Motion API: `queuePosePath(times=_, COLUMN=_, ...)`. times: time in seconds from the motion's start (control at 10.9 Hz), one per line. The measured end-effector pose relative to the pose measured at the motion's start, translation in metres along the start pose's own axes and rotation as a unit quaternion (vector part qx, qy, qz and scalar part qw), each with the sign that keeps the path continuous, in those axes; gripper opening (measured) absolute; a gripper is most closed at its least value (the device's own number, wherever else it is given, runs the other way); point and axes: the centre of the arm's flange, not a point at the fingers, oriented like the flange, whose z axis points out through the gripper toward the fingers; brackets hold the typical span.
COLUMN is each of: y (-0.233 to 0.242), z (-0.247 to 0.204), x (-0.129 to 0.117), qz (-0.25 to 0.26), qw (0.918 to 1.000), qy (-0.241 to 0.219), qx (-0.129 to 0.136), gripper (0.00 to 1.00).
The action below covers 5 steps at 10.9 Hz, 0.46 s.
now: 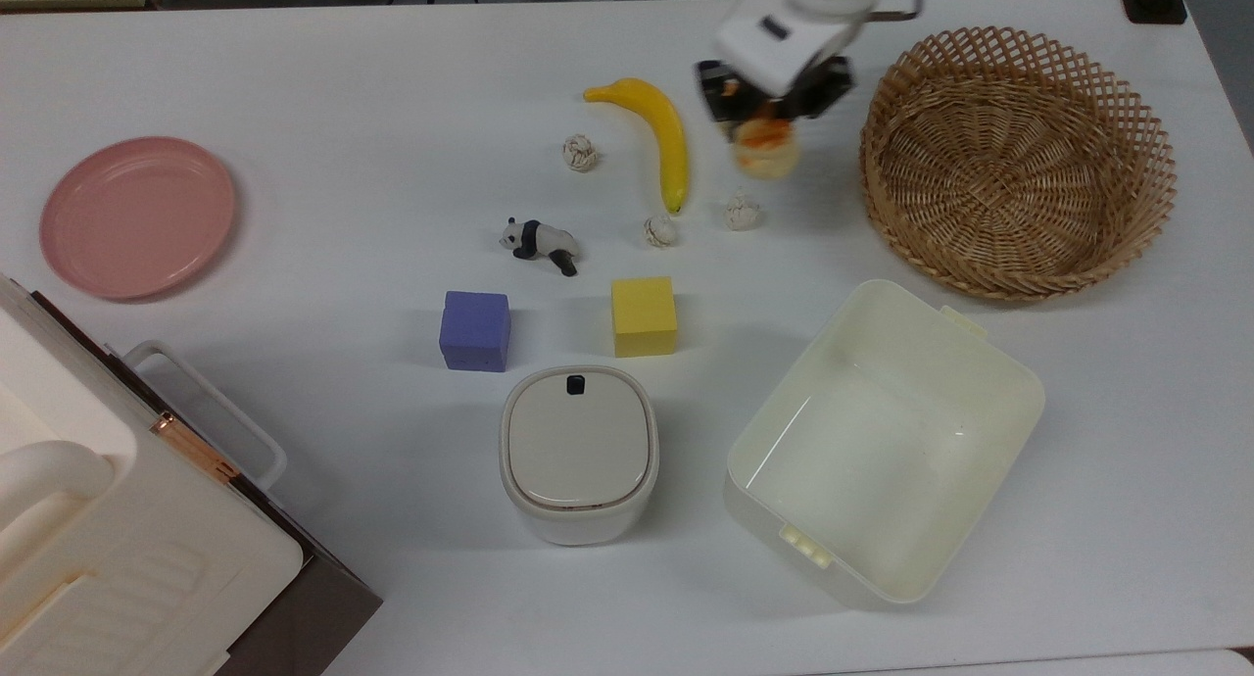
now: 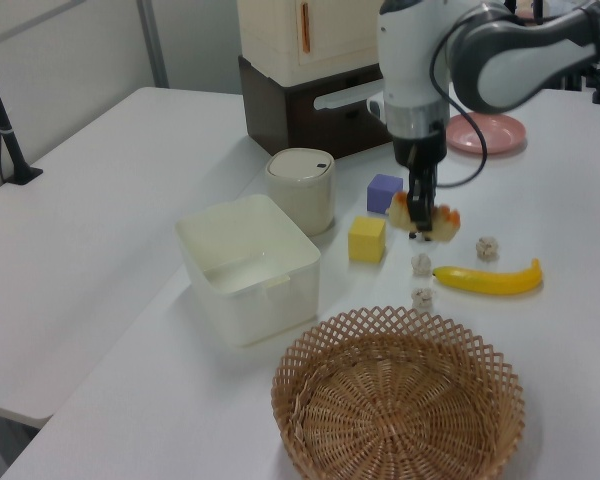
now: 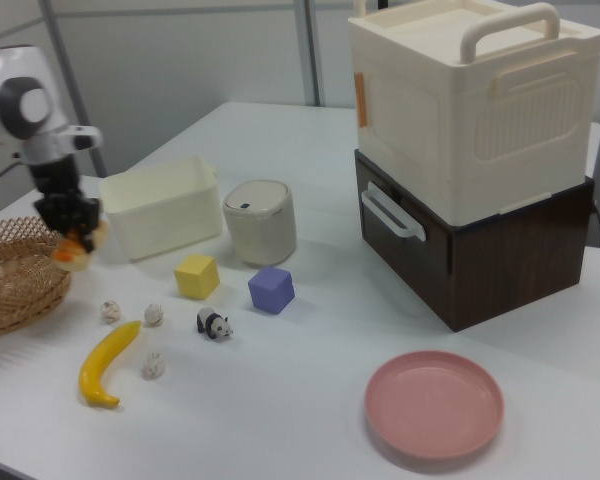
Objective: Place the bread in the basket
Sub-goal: 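Carry the bread roll over the wicker basket and lower it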
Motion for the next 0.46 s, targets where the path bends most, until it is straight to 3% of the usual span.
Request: queuePosePath(times=0.46, y=-0.113, z=-0.001, x=-0.03, qz=0.02, qw=0.9984, qy=0.048, qx=0.022, gripper=0.36)
